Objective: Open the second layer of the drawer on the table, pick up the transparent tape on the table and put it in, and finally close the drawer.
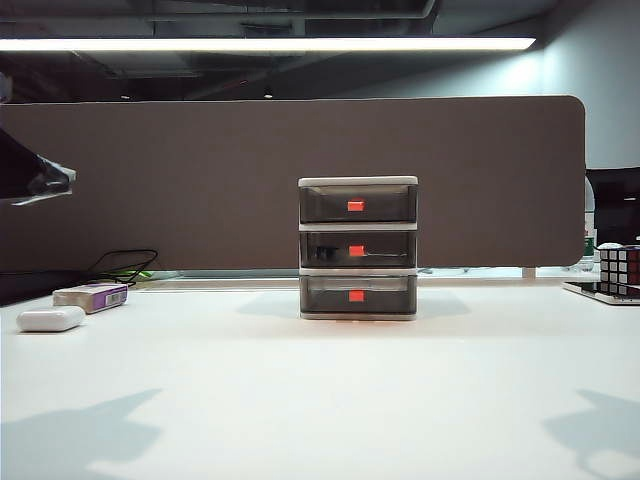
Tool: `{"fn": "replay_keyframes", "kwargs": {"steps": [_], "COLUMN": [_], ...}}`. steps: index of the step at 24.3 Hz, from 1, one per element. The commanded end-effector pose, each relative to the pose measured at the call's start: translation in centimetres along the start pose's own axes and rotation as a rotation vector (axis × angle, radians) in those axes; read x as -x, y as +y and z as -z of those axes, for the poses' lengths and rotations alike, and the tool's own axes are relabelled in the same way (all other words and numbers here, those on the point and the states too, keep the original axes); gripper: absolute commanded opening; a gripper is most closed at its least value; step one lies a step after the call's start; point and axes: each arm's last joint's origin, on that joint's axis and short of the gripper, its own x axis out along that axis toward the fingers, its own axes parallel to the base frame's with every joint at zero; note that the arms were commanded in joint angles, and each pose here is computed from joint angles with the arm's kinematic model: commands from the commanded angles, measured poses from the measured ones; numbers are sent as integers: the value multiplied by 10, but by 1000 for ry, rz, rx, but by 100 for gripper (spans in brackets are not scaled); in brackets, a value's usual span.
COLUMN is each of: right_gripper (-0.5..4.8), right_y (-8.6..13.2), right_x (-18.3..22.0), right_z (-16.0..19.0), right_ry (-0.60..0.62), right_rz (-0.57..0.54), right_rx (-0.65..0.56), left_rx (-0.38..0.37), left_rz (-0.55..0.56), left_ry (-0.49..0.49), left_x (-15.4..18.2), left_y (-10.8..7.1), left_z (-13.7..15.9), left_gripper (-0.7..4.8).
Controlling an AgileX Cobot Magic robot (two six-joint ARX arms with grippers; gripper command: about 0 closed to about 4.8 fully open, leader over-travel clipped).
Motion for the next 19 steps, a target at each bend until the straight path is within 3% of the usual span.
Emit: {"fn": "replay_keyframes", "kwargs": {"steps": [1,6,9,19], "right_gripper": [-4,-4,-4,-4], "right_y": [0,-1,-1,-4], "right_x": [-1,0,0,0], "right_z": [2,3,3,2], "right_ry": [-1,13,14,4], "right_rz": [4,24,31,106], "right_rx": [5,38,41,79], "left_rx": [8,-31,-26,29], "left_rz": [6,-17,-45,-117], "left_ry": [-9,52,41,4], "left_x": [0,0,-1,-10], "left_y": [0,1,3,44], "left_z": [-2,5,4,-5], "left_gripper": [-6,-6,-6,-6]}}
